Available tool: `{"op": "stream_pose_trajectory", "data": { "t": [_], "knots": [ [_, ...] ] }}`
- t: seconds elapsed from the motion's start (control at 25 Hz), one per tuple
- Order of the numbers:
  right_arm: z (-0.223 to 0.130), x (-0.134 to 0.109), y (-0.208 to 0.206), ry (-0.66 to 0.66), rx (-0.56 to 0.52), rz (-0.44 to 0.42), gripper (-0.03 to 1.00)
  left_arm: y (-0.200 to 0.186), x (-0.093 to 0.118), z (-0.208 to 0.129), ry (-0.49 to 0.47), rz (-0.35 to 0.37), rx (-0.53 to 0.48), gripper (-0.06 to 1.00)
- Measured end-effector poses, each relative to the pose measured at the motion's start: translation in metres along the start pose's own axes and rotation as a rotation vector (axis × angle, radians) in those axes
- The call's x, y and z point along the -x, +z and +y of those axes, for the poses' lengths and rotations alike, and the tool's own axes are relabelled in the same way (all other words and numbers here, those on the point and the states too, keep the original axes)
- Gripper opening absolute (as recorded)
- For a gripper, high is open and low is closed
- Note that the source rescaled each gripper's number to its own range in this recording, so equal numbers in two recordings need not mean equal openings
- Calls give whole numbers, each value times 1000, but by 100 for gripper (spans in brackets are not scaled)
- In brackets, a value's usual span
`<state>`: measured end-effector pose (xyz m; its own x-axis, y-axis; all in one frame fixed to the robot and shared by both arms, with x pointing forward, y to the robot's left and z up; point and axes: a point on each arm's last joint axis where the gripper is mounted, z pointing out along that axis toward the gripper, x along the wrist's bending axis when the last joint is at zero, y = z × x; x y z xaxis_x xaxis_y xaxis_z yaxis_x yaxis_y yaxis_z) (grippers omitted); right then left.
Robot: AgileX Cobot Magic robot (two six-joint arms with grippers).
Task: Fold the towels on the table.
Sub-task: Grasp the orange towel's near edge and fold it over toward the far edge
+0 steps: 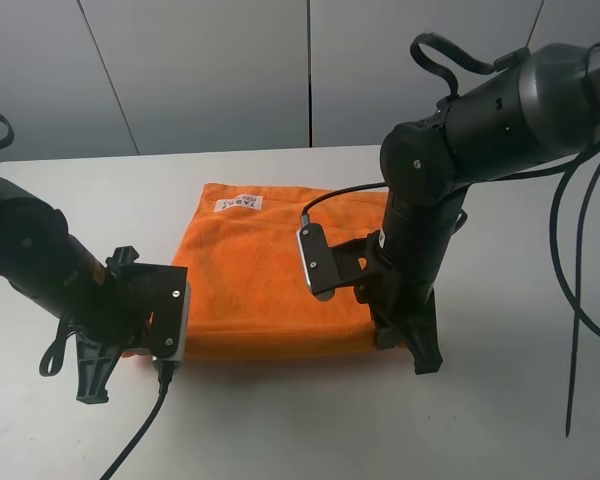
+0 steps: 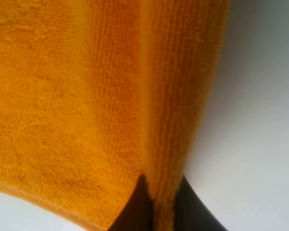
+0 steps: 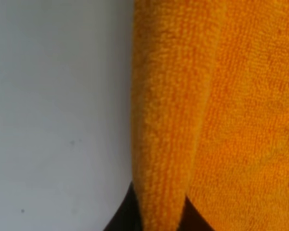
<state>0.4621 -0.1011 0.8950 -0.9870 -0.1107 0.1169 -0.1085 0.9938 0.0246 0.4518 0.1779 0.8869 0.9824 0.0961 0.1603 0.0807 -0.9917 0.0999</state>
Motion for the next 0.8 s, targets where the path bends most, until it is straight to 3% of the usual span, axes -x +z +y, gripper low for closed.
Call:
{"op": "stream_pose_trajectory", "data": {
  "t": [0.36,0.56,0.8],
  "knots": [
    [7,-7,-20,47,8,145,0,-30,13,-5,-67,-86,-20,0],
    [6,-11,-42,32,40,89,0,-48,18,-8,-84,-91,-9,0],
    [1,-15,-65,21,44,3,0,-72,18,-11,-137,1,30,0]
  ]
}}
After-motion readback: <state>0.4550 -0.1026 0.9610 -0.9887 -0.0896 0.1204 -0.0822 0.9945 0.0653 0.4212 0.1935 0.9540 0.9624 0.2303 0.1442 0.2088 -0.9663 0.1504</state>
